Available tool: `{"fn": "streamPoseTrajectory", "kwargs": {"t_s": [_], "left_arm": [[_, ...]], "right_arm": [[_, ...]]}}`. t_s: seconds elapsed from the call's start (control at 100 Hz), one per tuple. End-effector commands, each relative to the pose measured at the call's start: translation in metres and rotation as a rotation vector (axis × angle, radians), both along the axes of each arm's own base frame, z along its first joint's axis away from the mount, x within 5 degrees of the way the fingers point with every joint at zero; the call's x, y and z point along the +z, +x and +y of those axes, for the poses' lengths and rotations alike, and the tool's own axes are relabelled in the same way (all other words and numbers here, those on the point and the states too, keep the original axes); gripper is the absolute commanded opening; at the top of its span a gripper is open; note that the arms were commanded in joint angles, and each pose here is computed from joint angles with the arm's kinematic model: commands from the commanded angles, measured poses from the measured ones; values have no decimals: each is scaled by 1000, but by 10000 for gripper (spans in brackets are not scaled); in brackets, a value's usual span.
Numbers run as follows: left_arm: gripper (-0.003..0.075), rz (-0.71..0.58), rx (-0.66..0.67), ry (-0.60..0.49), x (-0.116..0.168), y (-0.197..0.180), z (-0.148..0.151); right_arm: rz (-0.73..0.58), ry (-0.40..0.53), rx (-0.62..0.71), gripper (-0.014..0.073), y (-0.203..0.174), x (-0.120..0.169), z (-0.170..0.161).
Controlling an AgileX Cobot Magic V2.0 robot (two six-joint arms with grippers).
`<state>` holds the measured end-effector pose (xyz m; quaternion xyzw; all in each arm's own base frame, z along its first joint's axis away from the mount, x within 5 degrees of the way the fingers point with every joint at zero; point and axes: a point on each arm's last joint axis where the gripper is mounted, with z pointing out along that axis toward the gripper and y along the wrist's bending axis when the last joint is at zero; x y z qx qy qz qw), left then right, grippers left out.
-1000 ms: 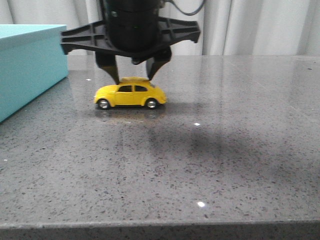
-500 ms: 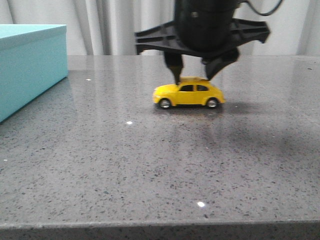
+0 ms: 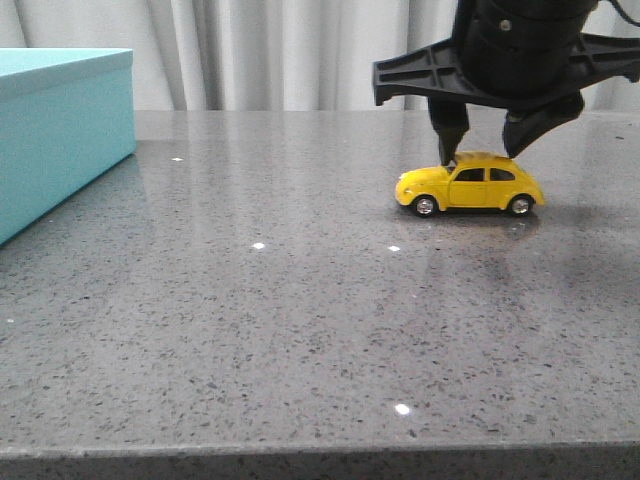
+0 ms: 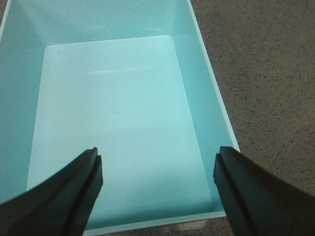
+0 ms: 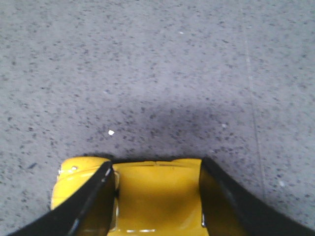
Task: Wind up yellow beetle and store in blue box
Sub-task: 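Drag the beetle backward along the table away from the box with the right gripper, then lift the right gripper off, releasing the beetle to roll toward the box, then move the open left gripper above the beetle beside the box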
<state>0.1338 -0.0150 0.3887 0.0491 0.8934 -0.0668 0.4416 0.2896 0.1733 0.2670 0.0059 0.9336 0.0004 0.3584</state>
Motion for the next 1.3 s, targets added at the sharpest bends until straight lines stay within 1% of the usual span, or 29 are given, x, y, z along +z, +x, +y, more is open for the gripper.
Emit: {"fn": "streamPoseTrajectory", "kwargs": {"t_s": [0.0, 0.11, 0.31, 0.51, 0.62, 0.74, 0.88, 1.12, 1.29], "left_arm": [[474, -95, 1, -24, 15, 2, -1], [474, -95, 1, -24, 15, 2, -1], [474, -95, 1, -24, 15, 2, -1], [474, -95, 1, -24, 15, 2, -1], [474, -95, 1, -24, 15, 2, -1], [474, -95, 1, -24, 15, 2, -1], [474, -95, 1, -24, 15, 2, -1], [474, -95, 1, -24, 15, 2, -1], [474, -95, 1, -24, 15, 2, -1]], "right_arm": [[-96, 17, 18, 390, -5, 32, -10], [-140, 49, 23, 390, -12, 47, -14], [-254, 94, 42, 390, -31, 84, -26], [-396, 116, 142, 390, -62, 119, -26], [-466, 124, 211, 390, -77, 133, -22], [-526, 114, 252, 390, -88, 145, -23], [-583, 107, 271, 390, -99, 157, -30], [-670, 69, 300, 390, -120, 179, -54], [-708, 48, 301, 390, -132, 188, -69]]}}
